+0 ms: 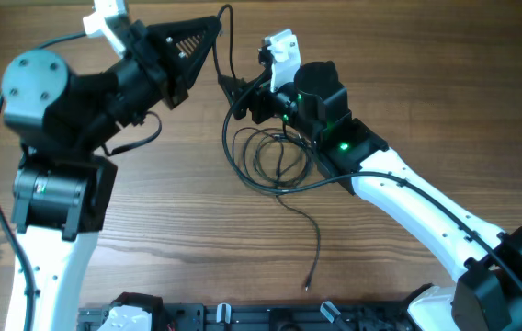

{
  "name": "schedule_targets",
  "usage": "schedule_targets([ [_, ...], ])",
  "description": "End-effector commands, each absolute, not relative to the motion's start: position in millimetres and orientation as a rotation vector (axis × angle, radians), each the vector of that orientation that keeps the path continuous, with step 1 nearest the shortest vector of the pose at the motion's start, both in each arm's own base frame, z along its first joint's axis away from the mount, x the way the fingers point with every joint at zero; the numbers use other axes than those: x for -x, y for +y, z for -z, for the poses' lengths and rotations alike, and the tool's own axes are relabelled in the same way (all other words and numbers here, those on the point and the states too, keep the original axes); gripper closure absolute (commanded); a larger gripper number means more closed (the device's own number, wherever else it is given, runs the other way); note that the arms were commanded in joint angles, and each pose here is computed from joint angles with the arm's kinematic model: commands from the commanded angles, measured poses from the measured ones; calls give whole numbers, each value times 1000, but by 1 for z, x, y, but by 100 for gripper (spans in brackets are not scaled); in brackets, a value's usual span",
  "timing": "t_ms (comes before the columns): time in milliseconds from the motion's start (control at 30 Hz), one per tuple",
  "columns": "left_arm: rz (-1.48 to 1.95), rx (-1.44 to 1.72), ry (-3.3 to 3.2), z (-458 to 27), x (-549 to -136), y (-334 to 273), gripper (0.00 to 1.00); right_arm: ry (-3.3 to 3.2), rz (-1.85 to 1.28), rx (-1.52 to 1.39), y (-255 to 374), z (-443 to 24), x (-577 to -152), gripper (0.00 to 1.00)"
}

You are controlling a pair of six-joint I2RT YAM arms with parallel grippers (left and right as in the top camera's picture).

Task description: Untangle cables

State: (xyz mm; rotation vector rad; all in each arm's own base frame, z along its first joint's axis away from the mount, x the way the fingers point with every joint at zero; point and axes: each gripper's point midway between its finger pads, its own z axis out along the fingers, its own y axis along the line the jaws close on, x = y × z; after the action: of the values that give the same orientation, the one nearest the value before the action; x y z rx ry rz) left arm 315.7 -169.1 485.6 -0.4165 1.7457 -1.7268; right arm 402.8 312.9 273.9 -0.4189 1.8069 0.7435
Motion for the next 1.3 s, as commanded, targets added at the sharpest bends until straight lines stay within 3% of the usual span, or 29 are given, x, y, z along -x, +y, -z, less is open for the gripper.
schedule_targets([
  [0,1758,347,1726,-503,-299,-172,96,1745,-819,439,319,-299,-395,44],
  [133,1749,358,1743,-496,-305,-173,96,1774,-993,586,340,-292,-366,74],
  [300,1657,313,1784,-477,-324,-175,92,1895,-1025,627,340,-266,-353,87],
  [500,1310,380,1968,-399,-369,-160,47,2083,-867,547,319,-226,-358,91],
  [700,970,648,2081,-337,-394,-104,49,2146,-848,528,309,-215,-357,96],
  [867,855,754,2134,-314,-389,-67,52,2230,-864,279,267,-221,-374,96],
  [1133,778,922,2204,-289,-374,-34,58,2574,-554,-127,119,-192,-370,96],
  [1267,762,906,2231,-284,-370,-34,62,2537,-473,-378,41,-218,-381,96],
])
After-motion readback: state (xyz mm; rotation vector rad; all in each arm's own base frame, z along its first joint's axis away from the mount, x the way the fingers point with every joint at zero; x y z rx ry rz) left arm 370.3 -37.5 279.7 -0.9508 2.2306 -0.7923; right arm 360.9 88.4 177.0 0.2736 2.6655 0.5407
